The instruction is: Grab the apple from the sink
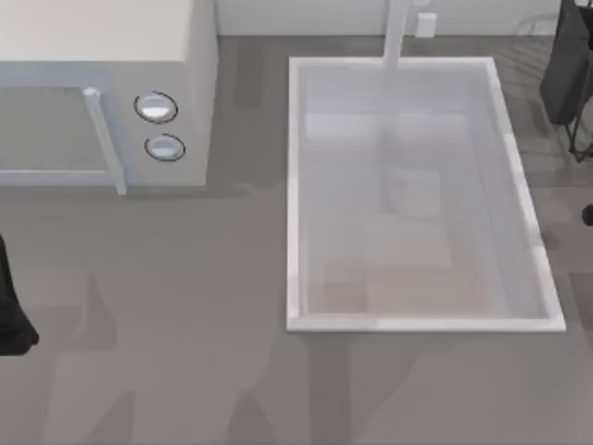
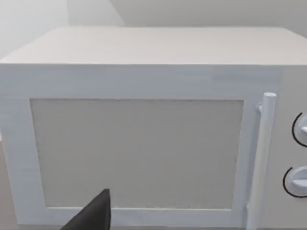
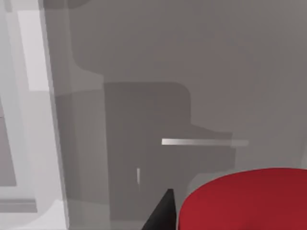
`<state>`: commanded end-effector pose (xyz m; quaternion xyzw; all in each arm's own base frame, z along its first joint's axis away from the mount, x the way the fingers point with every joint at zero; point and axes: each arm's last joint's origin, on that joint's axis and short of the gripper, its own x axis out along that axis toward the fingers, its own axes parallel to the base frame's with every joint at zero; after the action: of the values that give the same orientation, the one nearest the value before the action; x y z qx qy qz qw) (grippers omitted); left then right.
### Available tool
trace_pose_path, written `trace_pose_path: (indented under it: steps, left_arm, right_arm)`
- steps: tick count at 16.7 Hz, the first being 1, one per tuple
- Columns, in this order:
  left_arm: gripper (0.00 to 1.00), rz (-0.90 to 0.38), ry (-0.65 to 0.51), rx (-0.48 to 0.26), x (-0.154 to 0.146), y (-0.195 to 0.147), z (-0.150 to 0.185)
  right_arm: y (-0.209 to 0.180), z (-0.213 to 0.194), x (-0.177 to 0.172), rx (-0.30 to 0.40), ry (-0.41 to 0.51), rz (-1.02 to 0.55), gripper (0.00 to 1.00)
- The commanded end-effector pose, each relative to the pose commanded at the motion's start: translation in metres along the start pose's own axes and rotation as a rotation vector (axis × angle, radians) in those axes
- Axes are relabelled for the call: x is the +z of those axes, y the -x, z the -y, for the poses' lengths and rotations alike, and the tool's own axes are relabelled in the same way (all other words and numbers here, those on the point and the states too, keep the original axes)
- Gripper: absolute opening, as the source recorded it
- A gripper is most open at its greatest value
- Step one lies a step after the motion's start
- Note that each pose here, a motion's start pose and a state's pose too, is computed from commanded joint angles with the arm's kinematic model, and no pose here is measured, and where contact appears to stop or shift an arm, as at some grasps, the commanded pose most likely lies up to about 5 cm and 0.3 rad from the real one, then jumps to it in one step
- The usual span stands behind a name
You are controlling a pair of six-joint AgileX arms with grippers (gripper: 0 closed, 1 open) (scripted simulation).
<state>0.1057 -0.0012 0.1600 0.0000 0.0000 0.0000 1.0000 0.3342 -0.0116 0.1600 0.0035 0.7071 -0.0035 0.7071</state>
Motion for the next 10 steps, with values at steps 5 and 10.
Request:
trace_pose_path:
  steps: [5, 10]
  left_arm:
    - [1.0, 0.0, 0.0, 0.0, 0.0, 0.0, 0.0]
    - [1.0, 0.0, 0.0, 0.0, 0.0, 0.0, 0.0]
  right_arm:
    - [0.0, 0.0, 0.0, 0.0, 0.0, 0.0, 0.68]
    - [0.0, 0.0, 0.0, 0.0, 0.0, 0.0, 1.0]
